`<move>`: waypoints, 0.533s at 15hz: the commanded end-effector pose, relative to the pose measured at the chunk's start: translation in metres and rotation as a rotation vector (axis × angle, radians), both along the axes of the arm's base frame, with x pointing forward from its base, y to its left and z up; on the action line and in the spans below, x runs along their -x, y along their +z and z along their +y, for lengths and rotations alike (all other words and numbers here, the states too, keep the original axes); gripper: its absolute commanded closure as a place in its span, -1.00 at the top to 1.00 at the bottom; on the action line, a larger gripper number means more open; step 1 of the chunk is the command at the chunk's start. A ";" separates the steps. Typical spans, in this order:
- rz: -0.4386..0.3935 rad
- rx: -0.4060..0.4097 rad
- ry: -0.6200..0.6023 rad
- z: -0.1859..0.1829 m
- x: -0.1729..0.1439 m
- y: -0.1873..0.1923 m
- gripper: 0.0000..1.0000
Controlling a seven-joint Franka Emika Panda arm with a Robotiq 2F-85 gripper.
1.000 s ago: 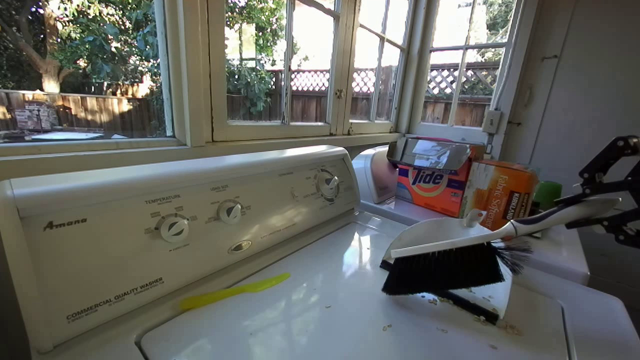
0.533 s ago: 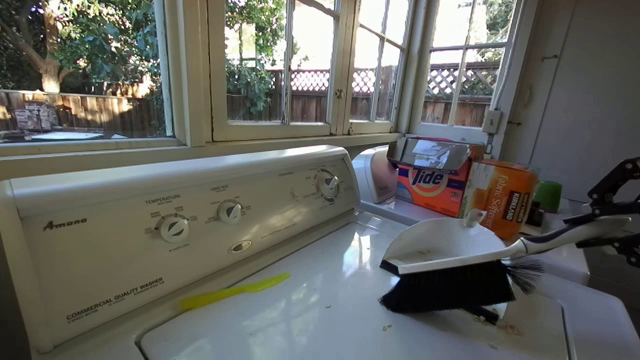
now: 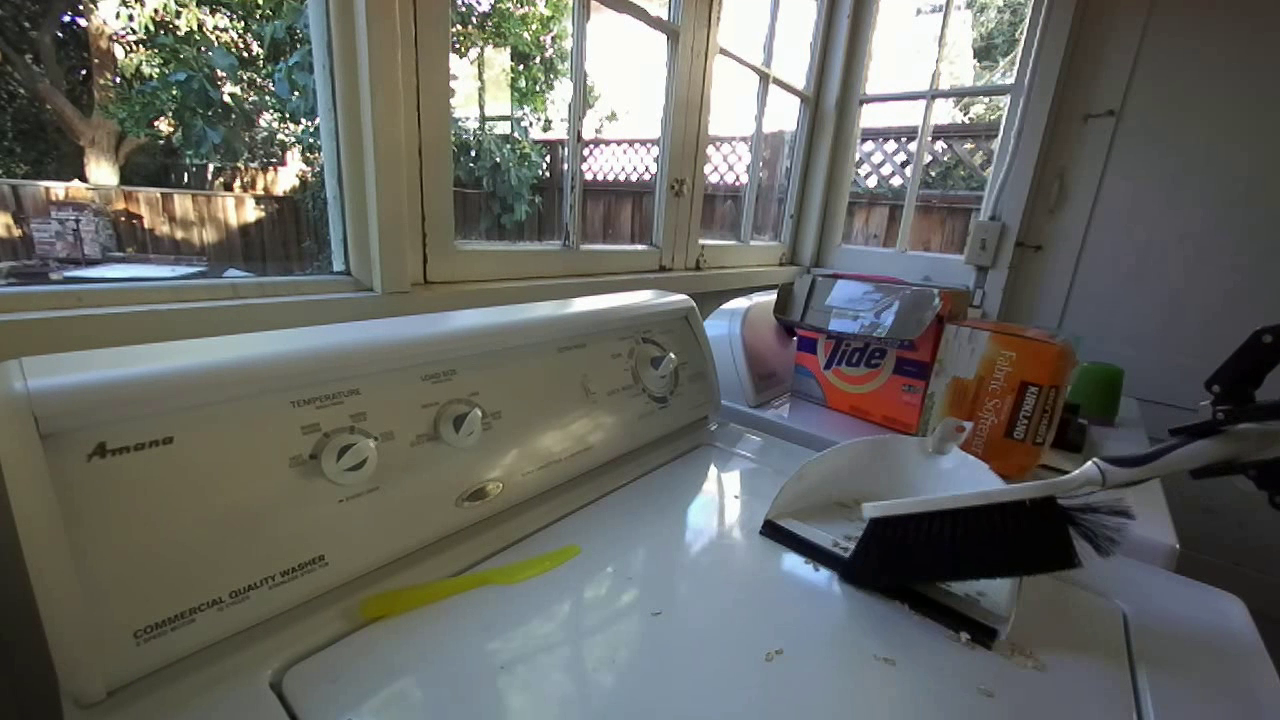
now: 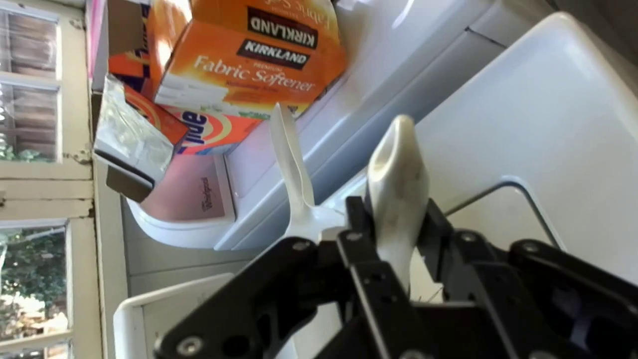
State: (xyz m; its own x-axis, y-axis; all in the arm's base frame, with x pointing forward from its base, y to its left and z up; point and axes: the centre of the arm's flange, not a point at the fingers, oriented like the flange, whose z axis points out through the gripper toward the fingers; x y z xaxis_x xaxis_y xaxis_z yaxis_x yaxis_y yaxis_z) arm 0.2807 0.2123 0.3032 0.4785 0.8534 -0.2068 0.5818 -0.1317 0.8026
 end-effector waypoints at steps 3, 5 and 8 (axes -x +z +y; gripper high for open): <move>-0.140 0.038 -0.165 -0.010 0.009 0.017 -0.85; -0.172 0.029 -0.175 -0.011 0.008 0.019 -0.85; -0.226 -0.004 -0.156 -0.004 0.013 0.026 -0.85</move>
